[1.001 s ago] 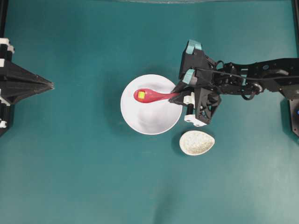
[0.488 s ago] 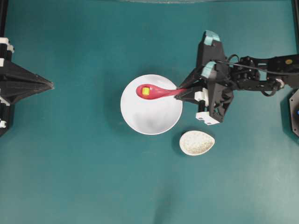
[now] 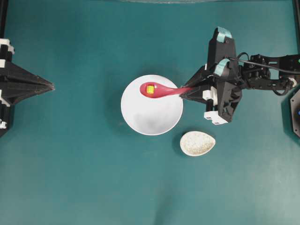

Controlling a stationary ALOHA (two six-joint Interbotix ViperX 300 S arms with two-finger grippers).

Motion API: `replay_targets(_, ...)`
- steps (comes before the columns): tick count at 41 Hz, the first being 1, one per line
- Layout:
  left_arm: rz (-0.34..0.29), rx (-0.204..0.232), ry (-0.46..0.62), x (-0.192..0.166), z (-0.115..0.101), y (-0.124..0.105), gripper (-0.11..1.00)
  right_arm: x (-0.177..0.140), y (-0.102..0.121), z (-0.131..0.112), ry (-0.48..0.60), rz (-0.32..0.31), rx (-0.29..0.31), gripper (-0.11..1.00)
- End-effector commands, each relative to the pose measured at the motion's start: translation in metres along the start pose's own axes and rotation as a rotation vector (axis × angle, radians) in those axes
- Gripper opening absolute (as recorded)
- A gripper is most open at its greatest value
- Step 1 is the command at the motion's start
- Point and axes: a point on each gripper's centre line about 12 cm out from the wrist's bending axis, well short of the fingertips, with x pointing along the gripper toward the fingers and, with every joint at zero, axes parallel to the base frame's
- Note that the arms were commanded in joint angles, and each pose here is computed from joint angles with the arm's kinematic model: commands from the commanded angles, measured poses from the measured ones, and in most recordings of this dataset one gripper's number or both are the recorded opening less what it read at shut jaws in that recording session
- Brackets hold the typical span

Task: Scoop the yellow hexagonal prism block from the bowl with a spoon using the right arm.
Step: 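Raise the spoon holding the yellow block above the bowl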

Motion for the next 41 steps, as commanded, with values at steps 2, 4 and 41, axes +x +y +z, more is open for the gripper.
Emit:
replay_targets(2, 0.001, 0.002, -0.028, 0.0012, 0.0117, 0.0004, 0.04, -0.0074, 0.003, 0.0094, -0.037, 0.008, -0.005, 0.21)
replay_targets(4, 0.001, 0.002, -0.026, 0.0015, 0.0114, 0.0004, 0.04, -0.0074, 0.003, 0.0094, -0.037, 0.008, -0.005, 0.21)
replay_targets(41, 0.001, -0.015, -0.044, -0.0033, 0.0166, 0.0006, 0.04, -0.0078, 0.0034, 0.0131, -0.049, 0.009, -0.007, 0.21)
